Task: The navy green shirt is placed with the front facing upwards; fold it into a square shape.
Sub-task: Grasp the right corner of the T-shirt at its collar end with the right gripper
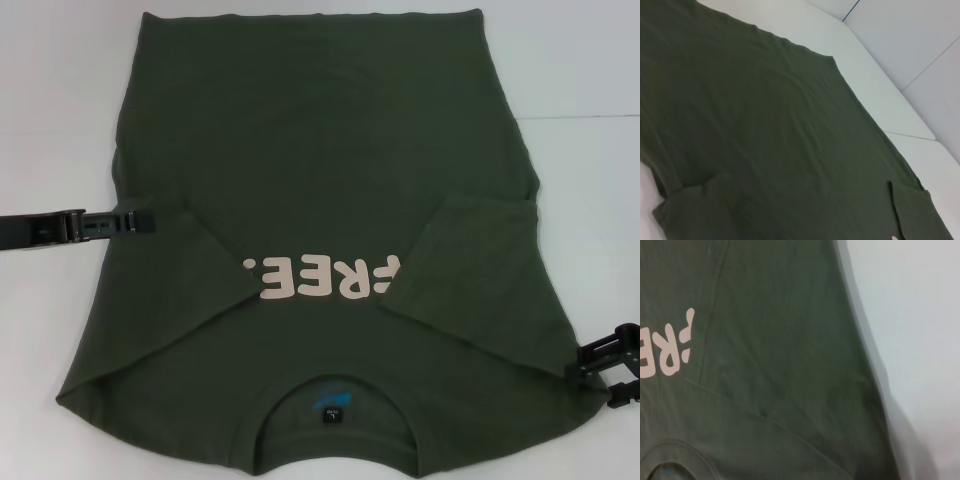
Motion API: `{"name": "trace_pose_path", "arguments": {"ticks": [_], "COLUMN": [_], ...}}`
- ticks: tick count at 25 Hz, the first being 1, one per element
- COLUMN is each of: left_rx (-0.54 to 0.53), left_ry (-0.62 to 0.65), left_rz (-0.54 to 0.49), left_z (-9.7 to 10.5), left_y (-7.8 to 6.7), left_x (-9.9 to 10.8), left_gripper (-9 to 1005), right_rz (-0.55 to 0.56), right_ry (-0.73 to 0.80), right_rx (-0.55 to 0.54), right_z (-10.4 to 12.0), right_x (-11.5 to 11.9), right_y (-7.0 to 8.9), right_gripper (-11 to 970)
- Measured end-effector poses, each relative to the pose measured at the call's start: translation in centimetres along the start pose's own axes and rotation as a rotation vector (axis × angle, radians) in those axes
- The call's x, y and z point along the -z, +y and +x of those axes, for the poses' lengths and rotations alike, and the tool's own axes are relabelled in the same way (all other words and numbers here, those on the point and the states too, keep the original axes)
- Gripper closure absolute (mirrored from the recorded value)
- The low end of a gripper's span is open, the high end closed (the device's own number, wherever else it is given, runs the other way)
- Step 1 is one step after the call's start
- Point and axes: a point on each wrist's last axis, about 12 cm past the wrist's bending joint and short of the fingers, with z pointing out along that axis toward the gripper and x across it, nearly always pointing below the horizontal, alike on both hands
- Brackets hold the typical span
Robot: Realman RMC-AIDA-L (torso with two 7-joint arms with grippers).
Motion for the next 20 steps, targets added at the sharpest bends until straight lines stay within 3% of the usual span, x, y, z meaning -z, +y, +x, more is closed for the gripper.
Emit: {"name": "trace_pose_path", "arguments": {"ticks": [20], "left_rx": [-0.01], "left_ry": [-0.002], "left_rz": [0.003], "left_z": [-0.12], "left_y": [-0.09], "left_x": [-0.08], "left_gripper": [52], "right_rz": [-0.001], "right_ry": [-0.004], "right_rx": [0.004], "right_z": [0.02], "right_x": [-0.24], "right_y": [-0.08], "right_gripper": [425]}}
